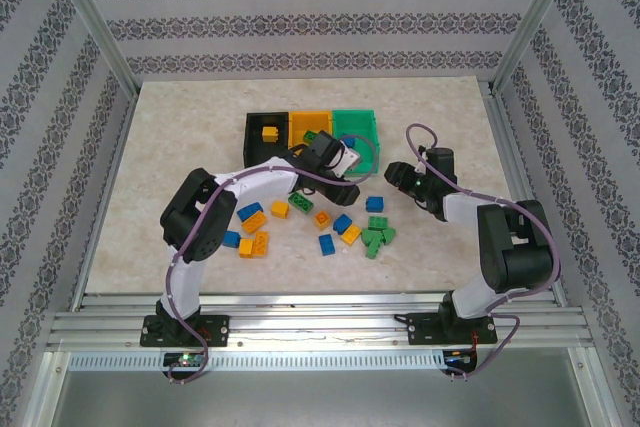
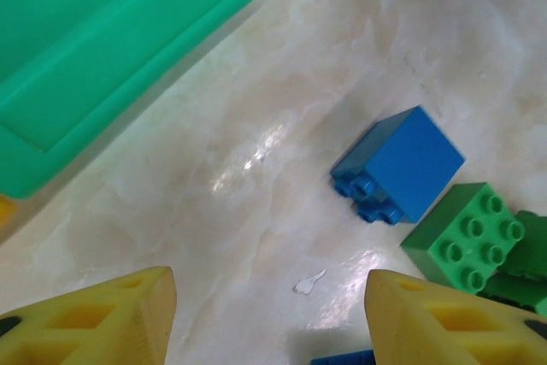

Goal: Sort the legos into containers by color
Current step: Pick up the lego from the center of the table.

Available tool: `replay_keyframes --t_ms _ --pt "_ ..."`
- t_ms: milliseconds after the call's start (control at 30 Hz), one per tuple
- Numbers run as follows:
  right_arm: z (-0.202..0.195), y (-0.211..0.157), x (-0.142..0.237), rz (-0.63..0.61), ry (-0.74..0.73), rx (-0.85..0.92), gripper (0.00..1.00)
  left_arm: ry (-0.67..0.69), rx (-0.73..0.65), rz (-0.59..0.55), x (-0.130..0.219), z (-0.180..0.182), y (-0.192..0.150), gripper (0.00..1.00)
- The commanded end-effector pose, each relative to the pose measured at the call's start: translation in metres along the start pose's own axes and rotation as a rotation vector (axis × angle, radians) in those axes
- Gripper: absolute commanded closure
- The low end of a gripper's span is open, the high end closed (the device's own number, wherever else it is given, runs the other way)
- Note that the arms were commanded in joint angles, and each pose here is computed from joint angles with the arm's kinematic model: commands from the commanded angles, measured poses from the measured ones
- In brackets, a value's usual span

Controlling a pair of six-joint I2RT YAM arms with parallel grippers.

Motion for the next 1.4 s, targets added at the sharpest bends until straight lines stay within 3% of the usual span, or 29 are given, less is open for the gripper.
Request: replay_keyframes --t_ms 0,233,467,1033,1200,1367 --pt "0.008 0.009 -0.001 -0.016 0.031 0.000 0.49 -0.027 -0.081 0.006 -0.006 -0.024 0.009 0.40" --pt "0.007 0.010 -0.002 -0.016 0.027 -0.008 0.49 -0.082 -0.154 -0.008 -0.019 -0.053 0.015 0.31" --pt "0.002 0.013 -0.002 -0.014 0.037 -0.042 0.48 -0.099 -0.190 0.011 -0.038 -0.067 0.019 0.31" --pt "-0.019 0.017 -0.004 -0.010 0.085 -0.170 0.48 -0.017 -0.311 0.127 -0.068 -0.051 0.006 0.31" --pt "-0.020 0.017 -0.007 -0.003 0.091 -0.184 0.48 -0.008 -0.306 0.146 -0.070 -0.049 0.002 0.32" --pt "-0.021 0.017 -0.009 0.002 0.101 -0.197 0.48 -0.005 -0.296 0.154 -0.072 -0.047 -0.001 0.46"
Point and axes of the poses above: each hand's point on the last joint's axis, 136 mm out from that joint toward the fingers, its own x axis back along the fingers, its own z axis along the line the jaws close on, y = z × x, the point moved 6 cm from there along x, back along the fingers, and after that the axes turned 2 degrees about -x, right-handed, at the moved point
